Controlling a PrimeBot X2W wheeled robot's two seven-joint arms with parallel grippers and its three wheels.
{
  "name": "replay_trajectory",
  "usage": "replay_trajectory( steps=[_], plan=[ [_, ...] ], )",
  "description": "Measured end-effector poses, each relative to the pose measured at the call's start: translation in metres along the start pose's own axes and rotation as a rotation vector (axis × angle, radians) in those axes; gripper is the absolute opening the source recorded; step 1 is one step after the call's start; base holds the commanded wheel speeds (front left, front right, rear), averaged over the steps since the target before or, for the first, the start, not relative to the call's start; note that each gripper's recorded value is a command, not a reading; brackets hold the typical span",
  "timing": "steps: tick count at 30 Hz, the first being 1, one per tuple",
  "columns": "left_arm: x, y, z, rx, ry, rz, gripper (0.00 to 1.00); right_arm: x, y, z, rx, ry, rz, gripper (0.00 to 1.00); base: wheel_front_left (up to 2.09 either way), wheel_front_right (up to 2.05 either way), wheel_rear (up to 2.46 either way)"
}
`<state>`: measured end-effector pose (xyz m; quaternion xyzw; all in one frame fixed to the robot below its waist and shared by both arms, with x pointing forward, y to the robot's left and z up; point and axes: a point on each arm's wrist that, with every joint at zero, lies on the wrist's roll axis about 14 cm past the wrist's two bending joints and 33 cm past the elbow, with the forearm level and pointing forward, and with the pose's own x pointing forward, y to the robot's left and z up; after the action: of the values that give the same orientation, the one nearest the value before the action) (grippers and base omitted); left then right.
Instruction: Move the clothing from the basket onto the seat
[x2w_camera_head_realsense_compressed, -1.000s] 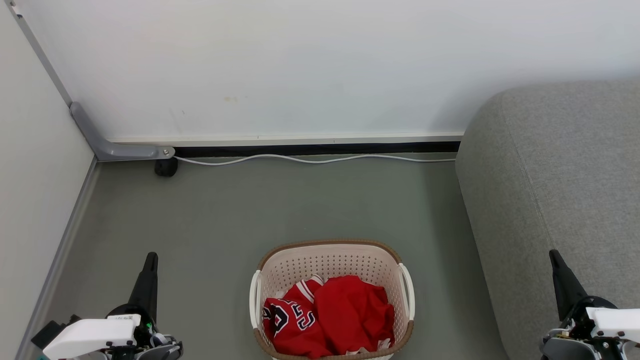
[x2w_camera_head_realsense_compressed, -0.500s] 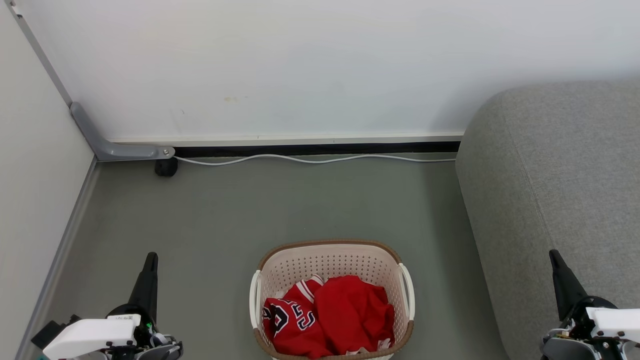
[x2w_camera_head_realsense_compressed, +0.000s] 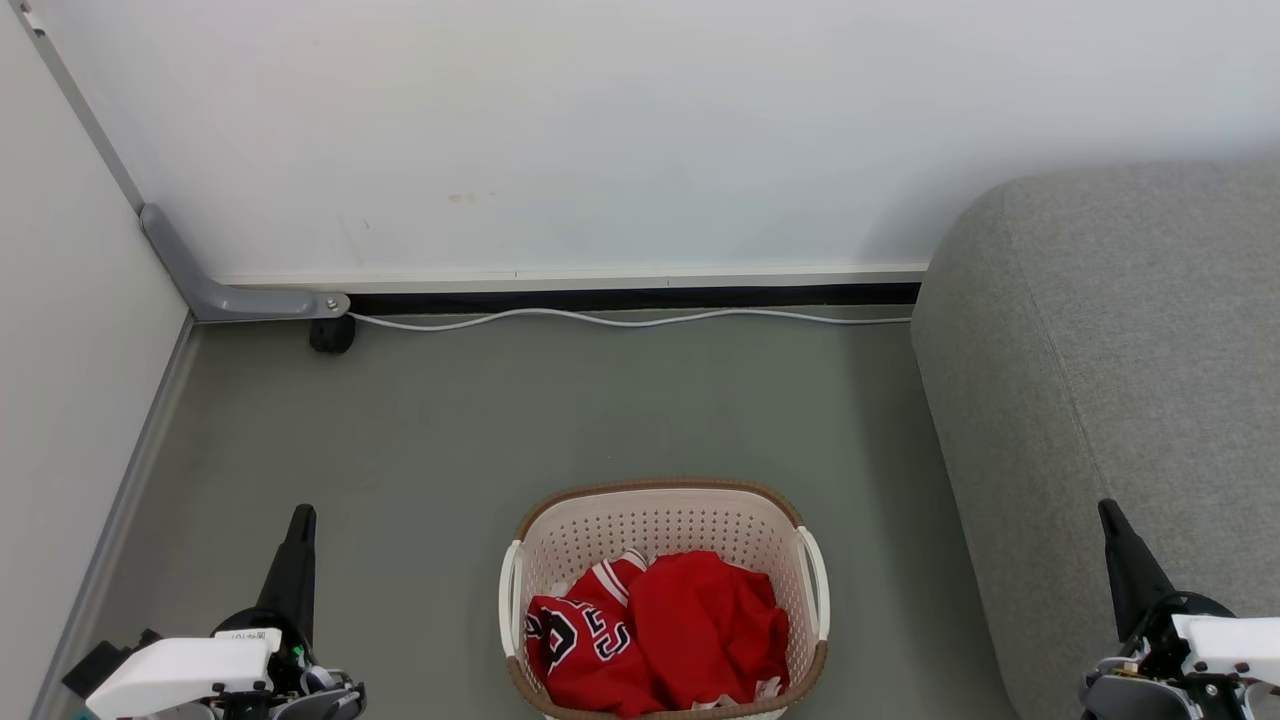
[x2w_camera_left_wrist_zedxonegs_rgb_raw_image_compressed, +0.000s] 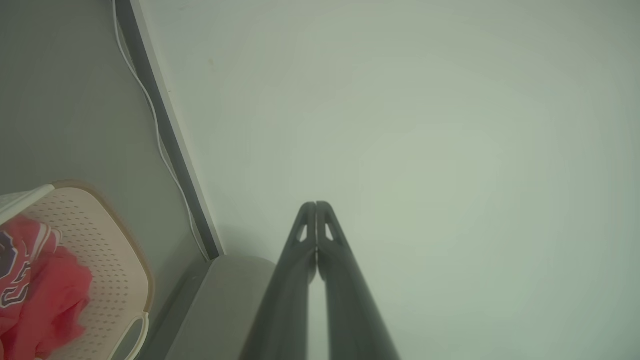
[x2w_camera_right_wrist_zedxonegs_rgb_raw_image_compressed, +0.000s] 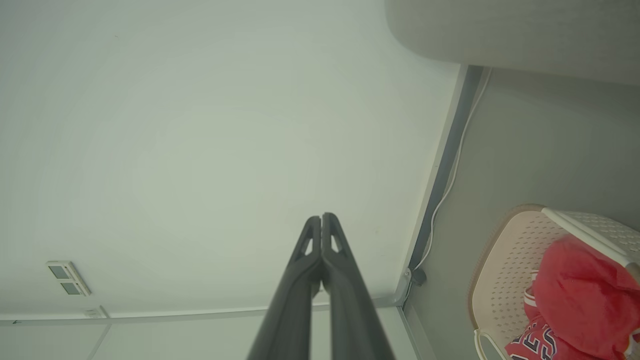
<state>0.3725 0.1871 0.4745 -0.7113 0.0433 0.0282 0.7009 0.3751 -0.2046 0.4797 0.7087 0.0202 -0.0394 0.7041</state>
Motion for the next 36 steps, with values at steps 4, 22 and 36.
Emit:
replay_trajectory(
  steps=[4, 22, 36],
  plan=[
    [0.000, 0.000, 0.000, 0.000, 0.000, 0.000, 0.00, 0.000, 0.000, 0.000, 0.000, 0.000, 0.000, 0.00, 0.00, 0.00, 0.00],
    [-0.006, 0.018, -0.003, -0.016, -0.001, 0.051, 1.00, -0.006, -0.017, -0.004, 0.011, 0.004, -0.051, 1.00, 0.00, 0.00, 0.00],
    [-0.019, 0.047, -0.010, -0.023, -0.006, 0.139, 1.00, -0.016, -0.040, -0.014, 0.004, 0.015, -0.120, 1.00, 0.00, 0.00, 0.00]
  ],
)
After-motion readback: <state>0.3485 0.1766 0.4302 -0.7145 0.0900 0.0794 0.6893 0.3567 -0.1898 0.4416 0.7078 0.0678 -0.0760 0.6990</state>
